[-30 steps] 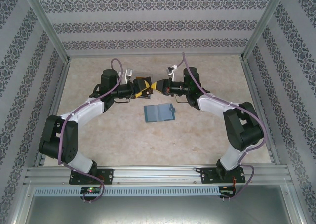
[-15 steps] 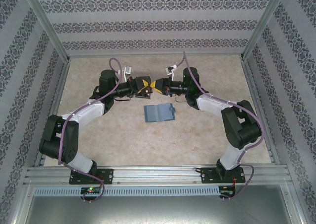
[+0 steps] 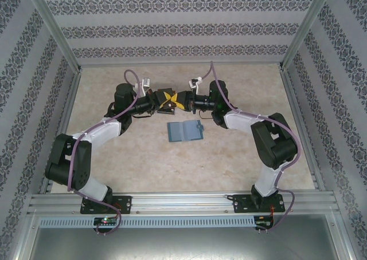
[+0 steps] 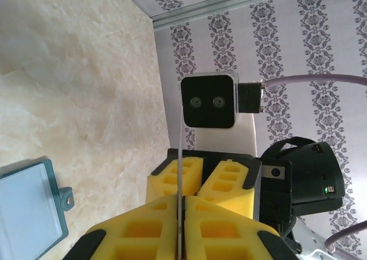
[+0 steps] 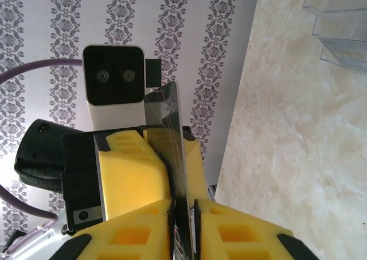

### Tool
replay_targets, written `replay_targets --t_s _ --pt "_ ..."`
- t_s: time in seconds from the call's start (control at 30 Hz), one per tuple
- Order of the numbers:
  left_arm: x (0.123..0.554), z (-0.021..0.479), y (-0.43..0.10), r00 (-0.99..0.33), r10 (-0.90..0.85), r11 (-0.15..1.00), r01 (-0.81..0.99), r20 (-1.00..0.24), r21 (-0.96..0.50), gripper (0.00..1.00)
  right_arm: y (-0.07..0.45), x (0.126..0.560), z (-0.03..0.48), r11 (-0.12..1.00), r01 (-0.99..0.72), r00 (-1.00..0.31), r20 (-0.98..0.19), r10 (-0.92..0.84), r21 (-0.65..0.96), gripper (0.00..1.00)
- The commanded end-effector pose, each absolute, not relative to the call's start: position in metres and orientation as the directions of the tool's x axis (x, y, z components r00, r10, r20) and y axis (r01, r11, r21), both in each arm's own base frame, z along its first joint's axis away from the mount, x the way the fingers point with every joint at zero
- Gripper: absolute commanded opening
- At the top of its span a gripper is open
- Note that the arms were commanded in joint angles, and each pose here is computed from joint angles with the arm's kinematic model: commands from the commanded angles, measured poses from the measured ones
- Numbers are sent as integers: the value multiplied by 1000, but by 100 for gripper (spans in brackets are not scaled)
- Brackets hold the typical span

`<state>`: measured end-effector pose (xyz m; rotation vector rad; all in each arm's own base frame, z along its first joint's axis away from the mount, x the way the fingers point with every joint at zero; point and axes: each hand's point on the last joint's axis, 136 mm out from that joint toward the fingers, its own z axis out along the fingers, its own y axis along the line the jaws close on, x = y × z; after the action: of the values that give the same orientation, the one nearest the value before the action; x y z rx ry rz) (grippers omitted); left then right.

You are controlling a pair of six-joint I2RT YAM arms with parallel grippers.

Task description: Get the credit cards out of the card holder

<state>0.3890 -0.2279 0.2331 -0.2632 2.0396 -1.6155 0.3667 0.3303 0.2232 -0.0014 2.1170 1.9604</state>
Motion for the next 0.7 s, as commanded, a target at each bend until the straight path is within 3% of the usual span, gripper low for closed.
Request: replay_targets --t_s 0.0,0.07,0.27,0.37,0.53,0.67 --pt "389 250 -222 -817 -485 265 201 -311 -943 14 338 364 235 62 -224 -961 -231 152 973 7" --pt "390 244 -217 -817 -499 292 154 -288 -944 27 338 364 233 79 -240 -957 -249 149 968 0" --pt "387 207 -179 -791 -571 394 -29 -220 -919 57 336 373 214 205 -288 -936 -320 145 935 0" --pt "378 184 -151 -768 -608 461 -138 -199 -877 72 332 379 199 337 -336 -910 -395 123 879 0" --pt "354 151 -101 -724 -664 559 -314 -187 -768 87 323 390 180 565 -460 -826 -564 11 685 0" --pt "336 139 -72 -709 -672 620 -380 -215 -686 100 319 396 177 640 -613 -709 -680 -187 463 0"
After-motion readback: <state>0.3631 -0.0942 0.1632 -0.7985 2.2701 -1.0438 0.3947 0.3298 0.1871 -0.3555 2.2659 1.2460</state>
